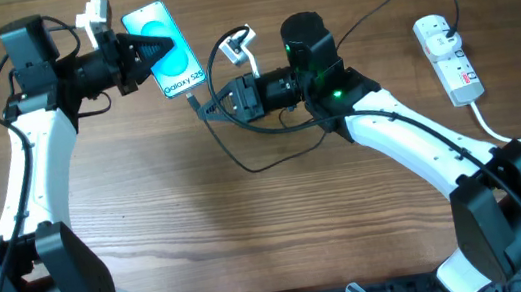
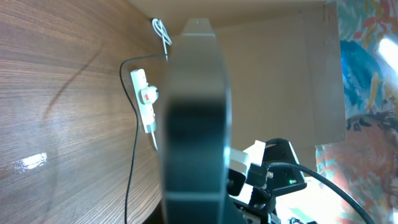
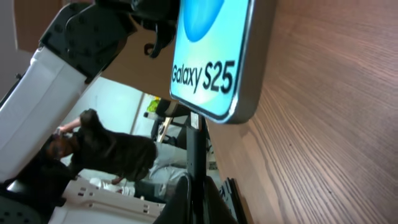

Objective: Plug charger to phone and switch on socket
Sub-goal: 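Align the plug tip with the phone's bottom port using the right gripper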

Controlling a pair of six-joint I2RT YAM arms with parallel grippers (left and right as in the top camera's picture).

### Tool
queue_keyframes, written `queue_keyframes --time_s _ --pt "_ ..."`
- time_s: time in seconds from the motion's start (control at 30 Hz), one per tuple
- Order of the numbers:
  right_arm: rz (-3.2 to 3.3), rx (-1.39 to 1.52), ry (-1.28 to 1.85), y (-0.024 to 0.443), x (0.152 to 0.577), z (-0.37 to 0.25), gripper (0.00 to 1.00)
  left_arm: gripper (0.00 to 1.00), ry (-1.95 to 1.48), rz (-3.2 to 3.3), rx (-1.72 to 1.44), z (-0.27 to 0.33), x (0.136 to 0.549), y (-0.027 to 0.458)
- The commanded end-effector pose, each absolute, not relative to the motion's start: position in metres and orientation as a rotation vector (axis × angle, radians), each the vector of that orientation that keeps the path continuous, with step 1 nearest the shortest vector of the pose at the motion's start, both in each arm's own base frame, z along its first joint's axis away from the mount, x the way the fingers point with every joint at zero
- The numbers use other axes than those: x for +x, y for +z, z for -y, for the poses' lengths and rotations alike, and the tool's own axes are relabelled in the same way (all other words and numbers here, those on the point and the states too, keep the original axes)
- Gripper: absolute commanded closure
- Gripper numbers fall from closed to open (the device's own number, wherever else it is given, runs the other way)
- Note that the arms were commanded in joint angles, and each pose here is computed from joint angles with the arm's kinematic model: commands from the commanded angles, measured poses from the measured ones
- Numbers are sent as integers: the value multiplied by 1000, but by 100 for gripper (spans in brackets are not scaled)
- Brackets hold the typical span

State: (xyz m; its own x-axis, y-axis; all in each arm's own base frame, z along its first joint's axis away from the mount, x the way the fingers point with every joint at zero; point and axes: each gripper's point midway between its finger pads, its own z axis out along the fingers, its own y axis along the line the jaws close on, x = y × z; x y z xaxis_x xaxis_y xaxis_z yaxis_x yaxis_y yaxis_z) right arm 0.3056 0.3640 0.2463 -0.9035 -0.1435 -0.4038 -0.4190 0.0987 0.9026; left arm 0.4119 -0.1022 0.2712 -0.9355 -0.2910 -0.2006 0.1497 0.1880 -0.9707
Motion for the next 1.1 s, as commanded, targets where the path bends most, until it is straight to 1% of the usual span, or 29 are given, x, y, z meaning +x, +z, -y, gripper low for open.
queue_keyframes --time_s 0.0,0.37,0.57,0.73,1.07 --pt "-2119 -553 1885 264 307 -364 96 96 -1840 -2108 -78 106 405 283" --pt "-2143 -428 1826 260 323 -364 96 96 -1841 -2108 -77 107 404 283" --pt "-2133 -419 1809 260 326 -364 96 96 -1845 -2107 -74 107 404 283" --pt "-2121 -441 1797 260 326 -364 96 96 -1902 -2064 39 110 393 291" --pt "-2135 -405 1812 261 328 -363 96 96 -1963 -2101 4 116 376 279"
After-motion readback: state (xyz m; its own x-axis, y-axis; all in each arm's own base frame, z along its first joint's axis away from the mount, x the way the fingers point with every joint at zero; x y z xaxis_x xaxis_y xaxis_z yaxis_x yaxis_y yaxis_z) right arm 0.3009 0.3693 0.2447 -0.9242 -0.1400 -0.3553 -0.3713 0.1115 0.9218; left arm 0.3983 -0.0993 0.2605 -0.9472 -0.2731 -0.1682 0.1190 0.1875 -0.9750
